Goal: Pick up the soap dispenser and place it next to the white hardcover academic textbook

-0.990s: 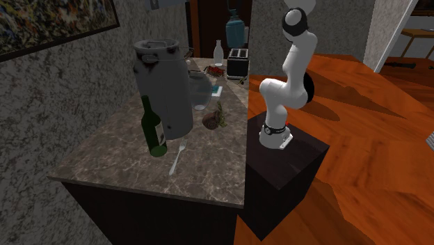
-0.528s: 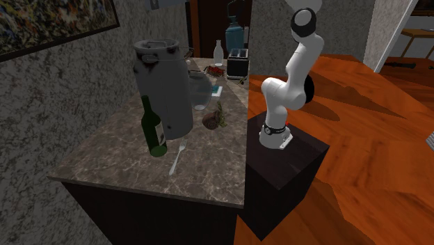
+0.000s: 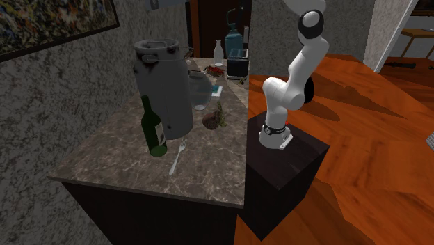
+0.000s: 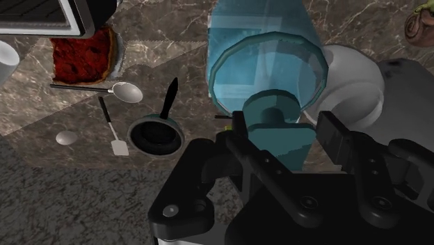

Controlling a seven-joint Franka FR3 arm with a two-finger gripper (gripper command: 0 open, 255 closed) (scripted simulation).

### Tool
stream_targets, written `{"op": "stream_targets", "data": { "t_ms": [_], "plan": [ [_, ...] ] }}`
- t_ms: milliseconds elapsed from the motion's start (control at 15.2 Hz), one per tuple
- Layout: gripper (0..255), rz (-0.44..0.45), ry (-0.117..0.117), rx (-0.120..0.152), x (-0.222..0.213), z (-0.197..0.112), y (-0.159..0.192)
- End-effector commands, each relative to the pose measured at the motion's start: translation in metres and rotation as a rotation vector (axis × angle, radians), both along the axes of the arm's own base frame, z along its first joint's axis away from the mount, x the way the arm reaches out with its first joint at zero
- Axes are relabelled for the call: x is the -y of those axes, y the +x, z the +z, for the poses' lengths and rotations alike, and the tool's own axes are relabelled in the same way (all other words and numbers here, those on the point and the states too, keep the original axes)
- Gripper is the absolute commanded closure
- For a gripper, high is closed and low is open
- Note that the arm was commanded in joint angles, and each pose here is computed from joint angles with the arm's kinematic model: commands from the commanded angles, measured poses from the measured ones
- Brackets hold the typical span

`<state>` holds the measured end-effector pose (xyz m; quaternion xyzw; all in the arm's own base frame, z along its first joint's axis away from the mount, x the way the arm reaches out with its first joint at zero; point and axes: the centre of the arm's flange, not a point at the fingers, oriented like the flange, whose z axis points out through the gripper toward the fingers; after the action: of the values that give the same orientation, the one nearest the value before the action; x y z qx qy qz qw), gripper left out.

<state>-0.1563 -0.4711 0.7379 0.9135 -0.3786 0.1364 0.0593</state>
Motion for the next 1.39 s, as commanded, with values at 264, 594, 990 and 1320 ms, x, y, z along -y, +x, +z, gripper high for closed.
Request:
{"op": "stream_targets", "data": {
  "t_ms": [264,594,990,1320],
  "plan": [
    [255,0.0,-0.002,0.0,-0.001,-0.032,0.0],
    [255,0.0,-0.002,0.0,-0.001,-0.058,0.0],
    [255,0.0,-0.002,0.0,-0.001,-0.09,0.0],
    [255,0.0,-0.002,0.0,-0.001,-0.116,0.0]
  ]
}}
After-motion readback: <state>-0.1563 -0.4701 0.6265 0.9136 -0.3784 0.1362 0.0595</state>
